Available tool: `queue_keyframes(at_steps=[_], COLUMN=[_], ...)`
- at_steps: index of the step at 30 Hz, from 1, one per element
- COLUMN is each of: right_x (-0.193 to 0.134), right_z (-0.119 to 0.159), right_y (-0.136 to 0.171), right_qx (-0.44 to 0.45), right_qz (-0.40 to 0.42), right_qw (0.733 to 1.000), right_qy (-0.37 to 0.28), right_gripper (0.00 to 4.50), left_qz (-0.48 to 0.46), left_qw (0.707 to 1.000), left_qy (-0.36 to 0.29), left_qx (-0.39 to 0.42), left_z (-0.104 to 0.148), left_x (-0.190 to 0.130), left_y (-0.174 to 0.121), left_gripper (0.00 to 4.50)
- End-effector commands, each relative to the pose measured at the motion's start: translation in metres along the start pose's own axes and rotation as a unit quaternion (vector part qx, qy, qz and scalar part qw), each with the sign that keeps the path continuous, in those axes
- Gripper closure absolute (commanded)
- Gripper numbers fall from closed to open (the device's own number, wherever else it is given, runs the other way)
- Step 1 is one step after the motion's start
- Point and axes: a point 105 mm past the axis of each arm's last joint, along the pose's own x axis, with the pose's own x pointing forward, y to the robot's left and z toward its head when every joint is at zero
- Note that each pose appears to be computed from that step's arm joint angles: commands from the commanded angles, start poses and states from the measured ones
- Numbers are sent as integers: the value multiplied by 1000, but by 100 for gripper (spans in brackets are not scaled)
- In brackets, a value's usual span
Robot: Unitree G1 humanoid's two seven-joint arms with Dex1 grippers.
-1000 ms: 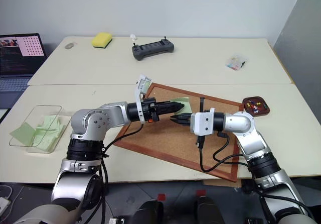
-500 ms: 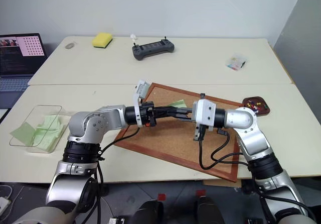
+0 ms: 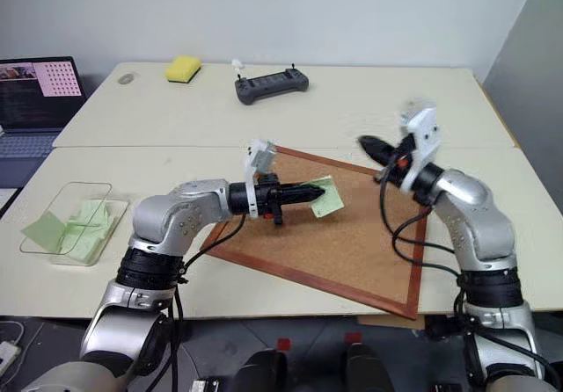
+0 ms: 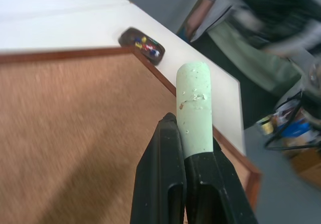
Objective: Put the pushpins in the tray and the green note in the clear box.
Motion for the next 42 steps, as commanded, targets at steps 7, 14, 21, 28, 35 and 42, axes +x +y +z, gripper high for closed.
queue_keyframes(at_steps=[7,14,21,28,35,42], right_x=[-45,-51,-54,-55,-57,-56], right_z=[-43,-68,-76,-77,-79,-79], right_y=[-130,-145,-146,-146,-145,-142], right_qx=[54,66,70,74,76,81], right_qz=[-299,-336,-341,-340,-337,-332], right_qw=[950,934,931,931,932,933], right_qy=[77,107,109,108,113,112], right_gripper=[450,450,412,252,91,6], left_qz=[-10,-23,-18,-20,-18,-19], left_qw=[968,962,964,964,964,964], left_qy=[4,55,68,70,70,70], left_qx=[252,265,258,254,257,255], left_z=[9,-19,-26,-25,-24,-25], left_x=[42,48,42,41,41,41], left_y=[-21,-23,-20,-19,-19,-19], left_gripper=[443,443,450,450,450,450])
